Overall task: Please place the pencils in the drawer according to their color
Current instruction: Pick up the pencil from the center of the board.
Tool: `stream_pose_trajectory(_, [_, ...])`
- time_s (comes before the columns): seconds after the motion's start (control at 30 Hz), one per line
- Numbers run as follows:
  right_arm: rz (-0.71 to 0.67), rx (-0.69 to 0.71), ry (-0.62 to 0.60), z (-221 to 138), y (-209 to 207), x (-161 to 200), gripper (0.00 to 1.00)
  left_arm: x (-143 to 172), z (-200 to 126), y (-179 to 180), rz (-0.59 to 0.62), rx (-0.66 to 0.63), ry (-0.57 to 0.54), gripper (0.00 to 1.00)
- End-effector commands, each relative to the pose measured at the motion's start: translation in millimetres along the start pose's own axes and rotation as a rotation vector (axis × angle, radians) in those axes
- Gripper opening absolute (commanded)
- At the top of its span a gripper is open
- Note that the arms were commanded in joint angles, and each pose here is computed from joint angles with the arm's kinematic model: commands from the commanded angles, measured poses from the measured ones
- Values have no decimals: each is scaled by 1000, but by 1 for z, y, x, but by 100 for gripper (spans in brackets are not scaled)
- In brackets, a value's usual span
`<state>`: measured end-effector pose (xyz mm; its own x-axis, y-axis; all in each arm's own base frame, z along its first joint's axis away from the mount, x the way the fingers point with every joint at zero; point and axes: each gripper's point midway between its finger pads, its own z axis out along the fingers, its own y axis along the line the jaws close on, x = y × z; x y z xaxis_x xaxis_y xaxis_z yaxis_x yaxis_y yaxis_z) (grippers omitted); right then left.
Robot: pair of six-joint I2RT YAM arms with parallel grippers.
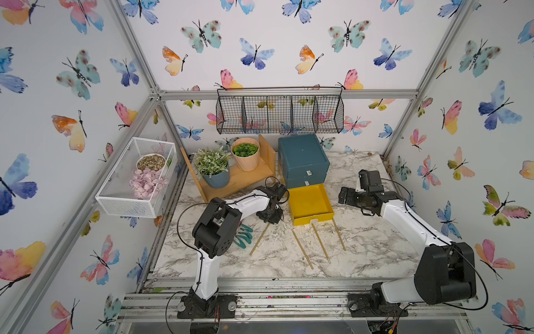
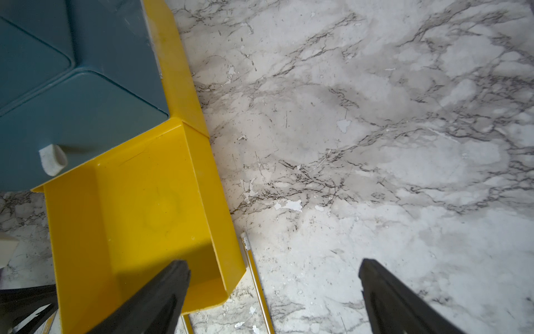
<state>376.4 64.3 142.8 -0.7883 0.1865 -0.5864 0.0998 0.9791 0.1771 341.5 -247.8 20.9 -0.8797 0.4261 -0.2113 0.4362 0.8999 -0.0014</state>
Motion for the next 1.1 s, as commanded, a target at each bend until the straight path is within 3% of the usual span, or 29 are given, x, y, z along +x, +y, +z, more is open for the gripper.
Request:
stream_pose_trajectory(0.0, [-1, 33, -13, -3, -6, 0, 98, 25, 23, -2, 33, 1, 116, 16])
stream_pose_trajectory(0.23, [-3, 49, -31, -6, -9, -3, 98, 41, 26, 0, 32, -5, 169, 0])
stream_pose_trajectory(0.5, [-4, 53, -43, -8, -9, -7, 99, 33, 24, -2, 55, -11, 148, 0])
stream_pose_trajectory(0.87, [-1, 53, -57, -11, -9, -9, 98, -2, -24, -7, 13, 14, -27, 0])
stream_pose_trajectory(1.07, [3, 52, -63, -12, -9, -10, 99, -8, -38, -9, 17, 27, -60, 0])
